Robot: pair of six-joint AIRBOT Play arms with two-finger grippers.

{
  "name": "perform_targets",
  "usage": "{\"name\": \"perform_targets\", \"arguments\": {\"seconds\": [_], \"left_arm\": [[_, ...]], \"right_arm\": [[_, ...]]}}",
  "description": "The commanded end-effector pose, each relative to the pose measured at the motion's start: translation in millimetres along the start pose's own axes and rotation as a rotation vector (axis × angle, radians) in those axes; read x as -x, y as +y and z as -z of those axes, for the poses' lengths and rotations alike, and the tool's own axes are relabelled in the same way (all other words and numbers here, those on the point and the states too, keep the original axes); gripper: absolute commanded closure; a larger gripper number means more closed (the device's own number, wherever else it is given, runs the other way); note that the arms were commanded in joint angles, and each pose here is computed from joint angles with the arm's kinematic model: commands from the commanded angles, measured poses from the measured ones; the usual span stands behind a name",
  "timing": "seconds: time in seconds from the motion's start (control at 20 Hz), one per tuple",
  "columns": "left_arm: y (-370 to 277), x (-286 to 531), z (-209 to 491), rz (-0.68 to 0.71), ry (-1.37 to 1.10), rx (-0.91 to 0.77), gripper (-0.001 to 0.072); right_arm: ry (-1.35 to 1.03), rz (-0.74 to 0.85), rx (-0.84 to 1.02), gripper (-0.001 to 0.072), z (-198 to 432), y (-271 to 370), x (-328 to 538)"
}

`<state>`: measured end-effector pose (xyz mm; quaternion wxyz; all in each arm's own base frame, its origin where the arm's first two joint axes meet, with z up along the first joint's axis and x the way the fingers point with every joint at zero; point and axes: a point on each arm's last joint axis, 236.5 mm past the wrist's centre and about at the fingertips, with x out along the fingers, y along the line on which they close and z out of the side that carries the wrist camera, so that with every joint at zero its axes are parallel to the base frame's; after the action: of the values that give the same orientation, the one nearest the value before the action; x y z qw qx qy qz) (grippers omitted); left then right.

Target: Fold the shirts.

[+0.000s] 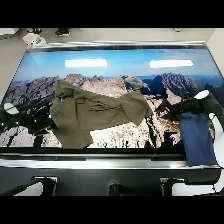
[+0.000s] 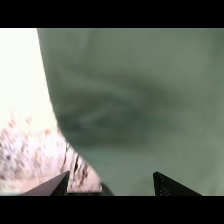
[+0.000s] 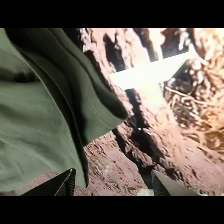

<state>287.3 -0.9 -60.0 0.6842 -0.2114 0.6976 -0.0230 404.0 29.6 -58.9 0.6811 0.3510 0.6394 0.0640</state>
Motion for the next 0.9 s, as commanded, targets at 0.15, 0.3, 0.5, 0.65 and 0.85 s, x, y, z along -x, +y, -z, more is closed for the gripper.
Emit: {"name": "perform_targets", "arguments": {"seconds": [0.15,0.3,0.5,0.65,0.85], "left_arm": [[17.0,-26.7,-6.1,0.040,-0.056,0.089,0.0106],[11.7,-35.3,-24.3,0.083,-0.106,0.112,0.0176],[14.1,-37.5,-38.1,0.083,-0.157,0.129,0.0290],[17.0,-40.6,-44.4,0.079,-0.176,0.148,0.0430],[17.0,-40.1,-45.7,0.079,-0.181,0.145,0.0681]], "right_arm": [[0.028,0.000,0.051,0.0133,5.1,5.8,-15.7],[0.063,-0.001,0.045,0.0133,11.3,3.0,-19.9],[0.102,-0.044,0.003,0.0135,14.4,5.1,-33.6],[0.067,-0.046,-0.022,0.0138,4.9,4.1,-36.9],[-0.059,-0.034,-0.074,0.0195,-25.0,0.5,-37.1]]}}
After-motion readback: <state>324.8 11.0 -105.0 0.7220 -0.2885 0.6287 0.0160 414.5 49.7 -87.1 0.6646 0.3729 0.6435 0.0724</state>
